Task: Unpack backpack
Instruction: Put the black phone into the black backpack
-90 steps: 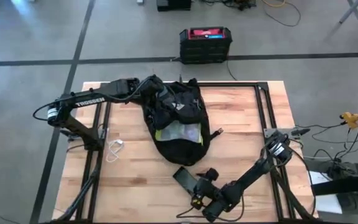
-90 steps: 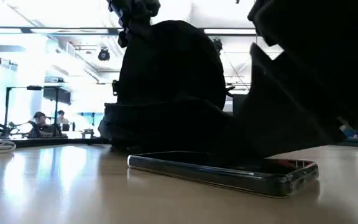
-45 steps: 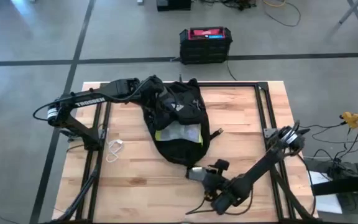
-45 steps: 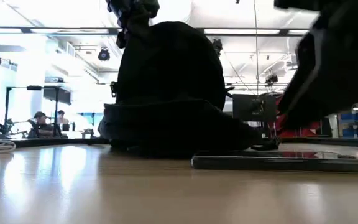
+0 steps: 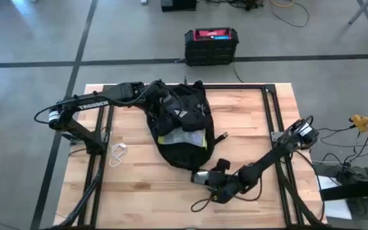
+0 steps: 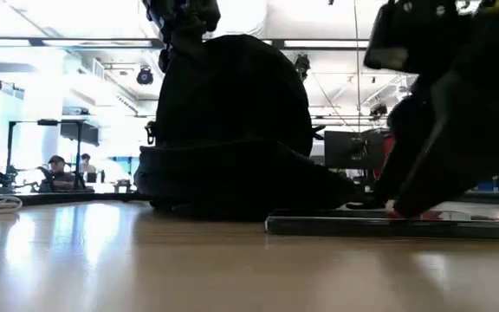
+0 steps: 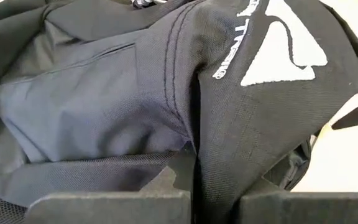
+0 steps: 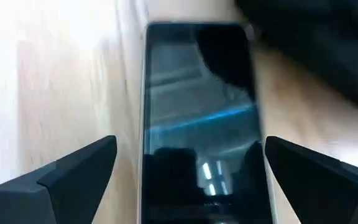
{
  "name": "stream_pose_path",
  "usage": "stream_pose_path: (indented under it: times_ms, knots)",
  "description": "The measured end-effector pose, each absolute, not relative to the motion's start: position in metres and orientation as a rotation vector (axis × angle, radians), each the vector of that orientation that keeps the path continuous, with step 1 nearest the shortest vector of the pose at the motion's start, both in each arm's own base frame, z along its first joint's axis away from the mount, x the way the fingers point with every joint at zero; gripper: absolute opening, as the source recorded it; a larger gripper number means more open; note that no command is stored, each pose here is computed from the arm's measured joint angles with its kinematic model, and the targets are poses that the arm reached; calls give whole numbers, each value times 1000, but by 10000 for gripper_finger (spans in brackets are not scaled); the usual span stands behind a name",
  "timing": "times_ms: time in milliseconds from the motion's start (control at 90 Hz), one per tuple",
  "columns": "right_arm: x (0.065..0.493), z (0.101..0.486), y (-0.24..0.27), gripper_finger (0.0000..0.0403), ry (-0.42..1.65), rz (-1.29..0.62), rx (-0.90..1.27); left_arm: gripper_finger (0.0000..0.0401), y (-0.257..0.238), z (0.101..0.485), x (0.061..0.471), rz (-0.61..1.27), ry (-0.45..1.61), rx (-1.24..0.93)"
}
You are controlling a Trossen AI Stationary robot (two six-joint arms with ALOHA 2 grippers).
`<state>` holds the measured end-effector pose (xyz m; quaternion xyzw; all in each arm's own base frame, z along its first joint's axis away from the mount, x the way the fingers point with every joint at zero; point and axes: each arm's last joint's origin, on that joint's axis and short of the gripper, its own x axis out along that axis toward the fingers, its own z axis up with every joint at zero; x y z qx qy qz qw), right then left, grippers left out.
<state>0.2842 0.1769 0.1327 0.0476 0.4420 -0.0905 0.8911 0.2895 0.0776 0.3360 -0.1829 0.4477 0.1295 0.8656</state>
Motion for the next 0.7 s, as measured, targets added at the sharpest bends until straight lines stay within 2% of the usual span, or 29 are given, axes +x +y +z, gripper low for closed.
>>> stream_pose_path:
  times_ms: [211, 444, 700]
  knots:
    - [287, 125, 162, 400, 932, -185, 83, 6, 78, 336, 289, 272, 940, -380]
    - [294, 139, 167, 399, 915, -122, 35, 6, 78, 336, 289, 274, 941, -383]
    - [301, 137, 156, 399, 962, -71, 59, 6, 78, 336, 290, 275, 932, -382]
